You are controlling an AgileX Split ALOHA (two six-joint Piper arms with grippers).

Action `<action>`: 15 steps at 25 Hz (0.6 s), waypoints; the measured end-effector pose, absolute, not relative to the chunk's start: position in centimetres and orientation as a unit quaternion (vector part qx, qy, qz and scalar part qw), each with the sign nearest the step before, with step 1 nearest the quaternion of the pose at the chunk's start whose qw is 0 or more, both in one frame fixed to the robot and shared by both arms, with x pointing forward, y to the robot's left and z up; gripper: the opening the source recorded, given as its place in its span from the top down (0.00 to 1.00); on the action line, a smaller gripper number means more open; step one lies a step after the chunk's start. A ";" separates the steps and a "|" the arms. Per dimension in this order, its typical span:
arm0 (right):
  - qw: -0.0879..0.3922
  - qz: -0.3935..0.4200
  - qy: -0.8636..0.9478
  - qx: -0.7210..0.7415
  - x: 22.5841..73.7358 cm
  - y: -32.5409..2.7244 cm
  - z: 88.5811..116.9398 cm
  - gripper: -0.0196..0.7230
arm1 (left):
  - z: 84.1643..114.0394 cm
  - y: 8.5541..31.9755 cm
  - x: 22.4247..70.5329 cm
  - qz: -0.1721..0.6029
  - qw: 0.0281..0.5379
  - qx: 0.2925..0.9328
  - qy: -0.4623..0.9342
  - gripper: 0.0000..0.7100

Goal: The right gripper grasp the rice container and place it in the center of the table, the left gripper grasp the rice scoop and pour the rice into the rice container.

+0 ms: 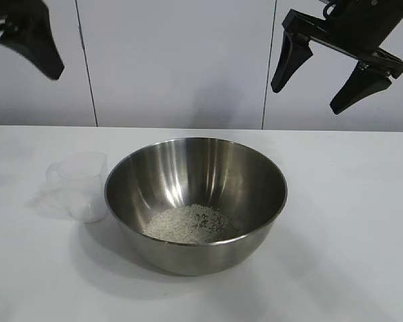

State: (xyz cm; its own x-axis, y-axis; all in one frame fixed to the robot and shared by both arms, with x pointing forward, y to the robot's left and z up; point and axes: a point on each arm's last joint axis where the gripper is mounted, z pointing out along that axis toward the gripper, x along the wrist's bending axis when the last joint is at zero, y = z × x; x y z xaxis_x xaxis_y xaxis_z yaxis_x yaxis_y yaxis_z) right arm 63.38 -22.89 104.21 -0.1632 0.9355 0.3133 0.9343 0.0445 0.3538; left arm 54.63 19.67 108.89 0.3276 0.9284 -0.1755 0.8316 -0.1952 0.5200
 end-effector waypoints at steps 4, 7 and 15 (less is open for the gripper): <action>0.001 0.244 0.722 0.647 63.4 -22.9 104.2 0.08 | 110.2 18.5 56.3 0.044 0.281 0.756 0.589 0.06; 0.000 0.245 0.722 0.647 63.4 -22.9 104.2 0.08 | 110.0 17.9 57.7 0.020 0.292 0.732 0.616 0.06; -0.002 0.246 0.719 0.649 63.4 -22.8 104.2 0.08 | 107.0 16.8 59.7 -0.038 0.286 0.687 0.667 0.06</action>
